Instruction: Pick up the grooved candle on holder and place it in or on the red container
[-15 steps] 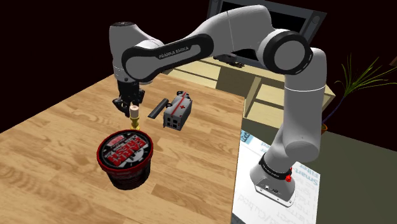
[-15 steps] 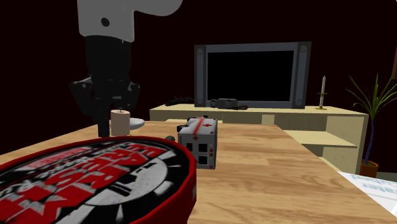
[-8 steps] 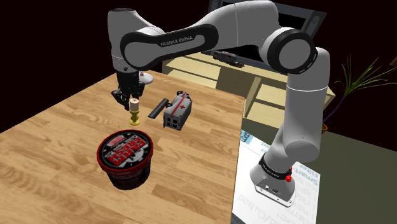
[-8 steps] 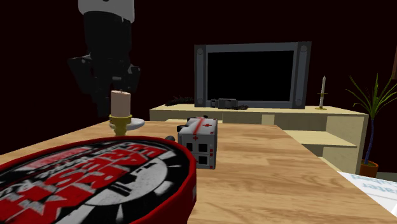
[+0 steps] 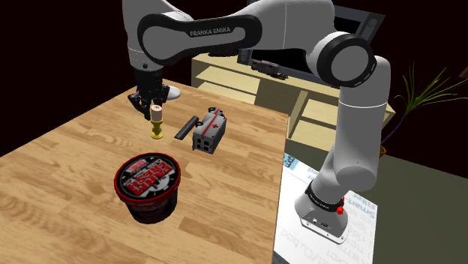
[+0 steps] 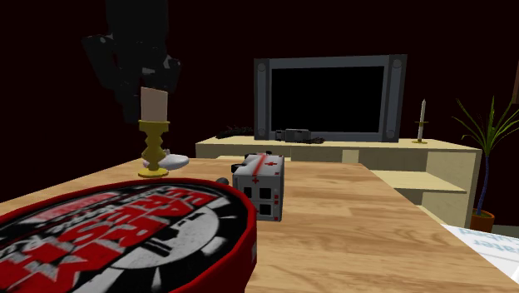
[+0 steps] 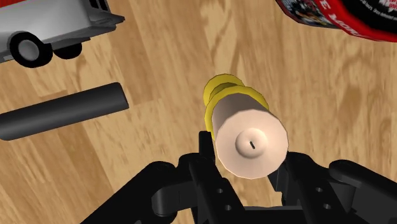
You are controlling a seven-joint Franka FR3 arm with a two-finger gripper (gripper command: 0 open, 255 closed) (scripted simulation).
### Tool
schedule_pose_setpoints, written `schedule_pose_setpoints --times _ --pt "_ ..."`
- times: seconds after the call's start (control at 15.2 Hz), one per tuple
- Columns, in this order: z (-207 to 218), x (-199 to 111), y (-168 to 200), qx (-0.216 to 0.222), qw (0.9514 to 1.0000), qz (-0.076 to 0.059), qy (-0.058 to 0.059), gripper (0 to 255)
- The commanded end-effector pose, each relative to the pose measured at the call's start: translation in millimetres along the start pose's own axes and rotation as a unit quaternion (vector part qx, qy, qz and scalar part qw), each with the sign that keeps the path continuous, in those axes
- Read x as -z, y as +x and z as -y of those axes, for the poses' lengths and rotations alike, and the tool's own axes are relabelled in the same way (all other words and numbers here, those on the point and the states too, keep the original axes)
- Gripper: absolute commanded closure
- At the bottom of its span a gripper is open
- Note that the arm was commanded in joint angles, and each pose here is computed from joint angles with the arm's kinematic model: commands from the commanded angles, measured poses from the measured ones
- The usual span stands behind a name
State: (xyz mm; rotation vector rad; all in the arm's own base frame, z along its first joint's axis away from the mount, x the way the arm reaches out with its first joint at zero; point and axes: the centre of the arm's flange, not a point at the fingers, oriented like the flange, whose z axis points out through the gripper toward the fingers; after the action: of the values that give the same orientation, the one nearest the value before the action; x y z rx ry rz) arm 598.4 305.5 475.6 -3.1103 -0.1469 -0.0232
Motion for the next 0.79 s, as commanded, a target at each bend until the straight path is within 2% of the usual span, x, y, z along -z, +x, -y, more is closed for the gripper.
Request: schedule_pose_setpoints --times 0.0,0.73 --pt "-0.2 10.4 0.6 0.000 1.0000 0.000 0.000 255" --pt "1.4 68.4 1.6 0.000 1.0000 0.000 0.000 255"
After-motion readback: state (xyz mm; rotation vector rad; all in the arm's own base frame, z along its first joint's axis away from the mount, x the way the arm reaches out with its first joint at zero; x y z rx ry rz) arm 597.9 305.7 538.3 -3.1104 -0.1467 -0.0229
